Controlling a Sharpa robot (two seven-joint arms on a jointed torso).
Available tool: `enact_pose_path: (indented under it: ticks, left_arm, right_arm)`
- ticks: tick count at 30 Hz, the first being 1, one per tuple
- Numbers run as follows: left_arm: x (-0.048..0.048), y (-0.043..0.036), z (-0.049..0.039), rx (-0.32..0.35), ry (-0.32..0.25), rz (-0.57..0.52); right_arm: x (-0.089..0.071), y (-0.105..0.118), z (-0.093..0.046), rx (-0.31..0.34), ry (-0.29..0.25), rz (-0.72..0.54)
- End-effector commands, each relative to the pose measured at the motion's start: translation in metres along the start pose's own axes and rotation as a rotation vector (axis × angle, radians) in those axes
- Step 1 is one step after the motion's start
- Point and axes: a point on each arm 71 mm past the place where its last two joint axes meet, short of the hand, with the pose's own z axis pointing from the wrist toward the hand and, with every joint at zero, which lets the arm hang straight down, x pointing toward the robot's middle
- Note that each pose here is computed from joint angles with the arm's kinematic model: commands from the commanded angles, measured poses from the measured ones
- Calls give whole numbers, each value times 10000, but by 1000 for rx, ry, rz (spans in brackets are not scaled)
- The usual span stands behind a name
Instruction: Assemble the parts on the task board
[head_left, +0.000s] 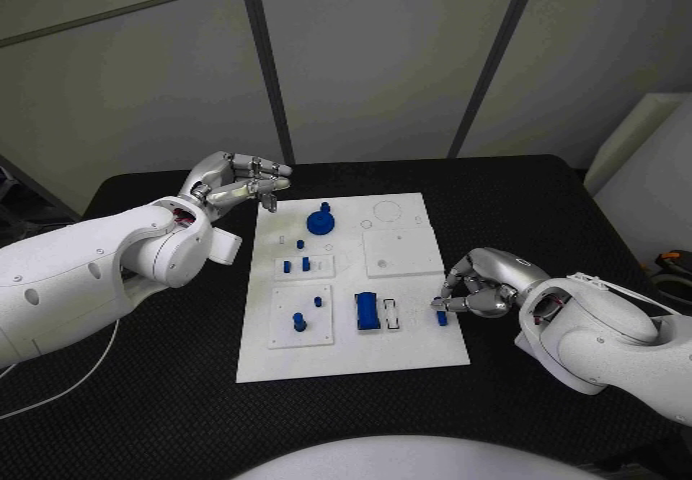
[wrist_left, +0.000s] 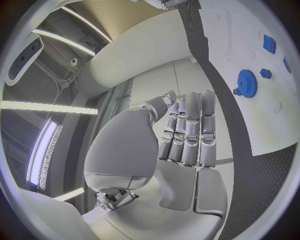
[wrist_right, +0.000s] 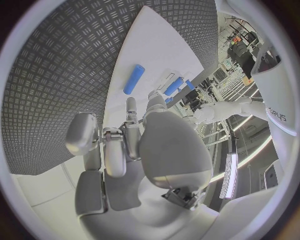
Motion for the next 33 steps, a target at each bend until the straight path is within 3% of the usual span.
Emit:
enact_pose_path:
  ticks: [1,24,33]
  left_arm:
    - [3,-16,-3,14,9,-4]
    - [-19,-3,-9,10,5,-3]
    - [-25,-1,-14,7,6,-3]
  right_arm:
    - [18,-21,17,34,18,-58]
    - [75,-6,47,65,56,-146]
    - [246,38,43,57,104,-151]
